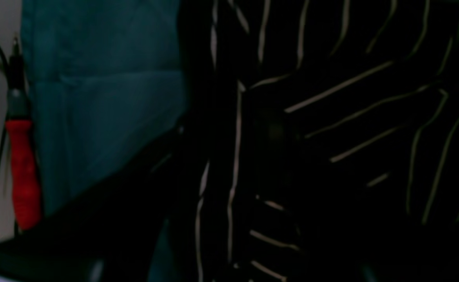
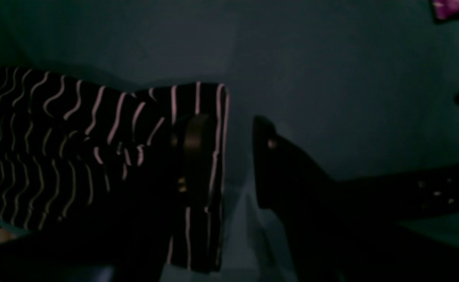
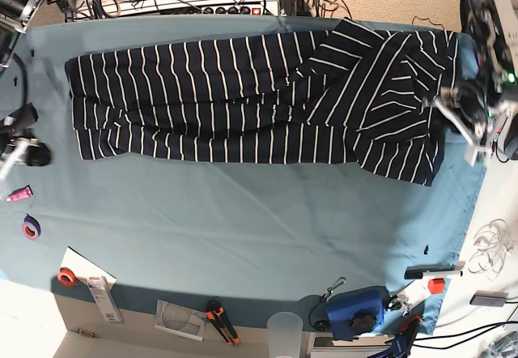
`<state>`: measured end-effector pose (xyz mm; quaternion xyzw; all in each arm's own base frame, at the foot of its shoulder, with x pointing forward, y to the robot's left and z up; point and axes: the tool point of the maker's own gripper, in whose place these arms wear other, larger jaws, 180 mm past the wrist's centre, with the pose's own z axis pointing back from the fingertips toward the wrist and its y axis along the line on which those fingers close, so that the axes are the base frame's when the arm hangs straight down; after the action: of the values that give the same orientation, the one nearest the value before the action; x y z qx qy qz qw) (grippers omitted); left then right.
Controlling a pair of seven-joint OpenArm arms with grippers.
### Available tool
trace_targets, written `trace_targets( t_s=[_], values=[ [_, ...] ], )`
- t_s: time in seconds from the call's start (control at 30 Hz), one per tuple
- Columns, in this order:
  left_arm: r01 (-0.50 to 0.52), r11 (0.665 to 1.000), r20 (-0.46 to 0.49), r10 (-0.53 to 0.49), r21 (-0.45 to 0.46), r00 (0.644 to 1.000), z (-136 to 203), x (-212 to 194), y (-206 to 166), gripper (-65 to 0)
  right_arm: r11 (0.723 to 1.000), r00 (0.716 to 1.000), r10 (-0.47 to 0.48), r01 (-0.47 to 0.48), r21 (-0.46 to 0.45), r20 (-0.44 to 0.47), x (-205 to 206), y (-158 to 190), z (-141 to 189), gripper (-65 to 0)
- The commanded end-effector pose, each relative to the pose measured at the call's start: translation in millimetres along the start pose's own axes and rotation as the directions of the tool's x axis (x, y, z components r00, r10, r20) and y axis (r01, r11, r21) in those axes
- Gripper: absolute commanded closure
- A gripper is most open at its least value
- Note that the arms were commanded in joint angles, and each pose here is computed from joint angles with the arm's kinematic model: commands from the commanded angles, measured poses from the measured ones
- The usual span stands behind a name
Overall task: Layout the t-shirt on the table in an organized manner, then fold the t-shirt properly
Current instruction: 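Regrasp the strip's end with the right gripper, adjusting its edge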
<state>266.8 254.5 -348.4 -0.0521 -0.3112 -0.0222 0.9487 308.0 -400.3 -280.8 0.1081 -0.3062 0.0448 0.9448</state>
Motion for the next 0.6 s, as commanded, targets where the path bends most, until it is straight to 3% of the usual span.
trace_targets(
  t_s=[0.0, 0.23, 0.33, 0.47, 0.57],
  values=[
    [0.015, 1.0, 0.026, -0.015, 0.01, 1.0, 5.1, 9.3, 3.9, -24.3, 1.0, 0.999, 0.02, -0.02, -0.023, 0.033, 12.2, -6.0, 12.9, -18.4],
    [0.012, 0.999, -0.003, -0.012, 0.049, 1.0, 0.3, 1.6, 15.0, -24.3, 1.0, 0.996, -0.021, 0.022, 0.004, -0.092, -44.4, -3.0, 2.1, -18.4],
    [-0.025, 0.999, -0.03, 0.026, 0.019, 0.999, -5.8, -7.9, 14.0, -24.3, 0.995, 0.989, -0.085, 0.092, 0.049, -0.124, -70.2, 1.2, -3.5, -18.4],
    [-0.031, 0.999, -0.036, 0.032, 0.009, 0.999, -5.7, -8.8, 12.8, -24.3, 0.962, 0.972, -0.217, 0.228, 0.153, -0.087, -80.5, 8.7, -7.5, -18.4],
    [-0.029, 0.999, -0.032, 0.03, 0.024, 0.999, -0.7, -6.2, 16.6, -24.3, 0.929, 0.959, -0.283, 0.279, 0.242, -0.019, -67.1, 16.6, -4.6, -18.5]
  ],
)
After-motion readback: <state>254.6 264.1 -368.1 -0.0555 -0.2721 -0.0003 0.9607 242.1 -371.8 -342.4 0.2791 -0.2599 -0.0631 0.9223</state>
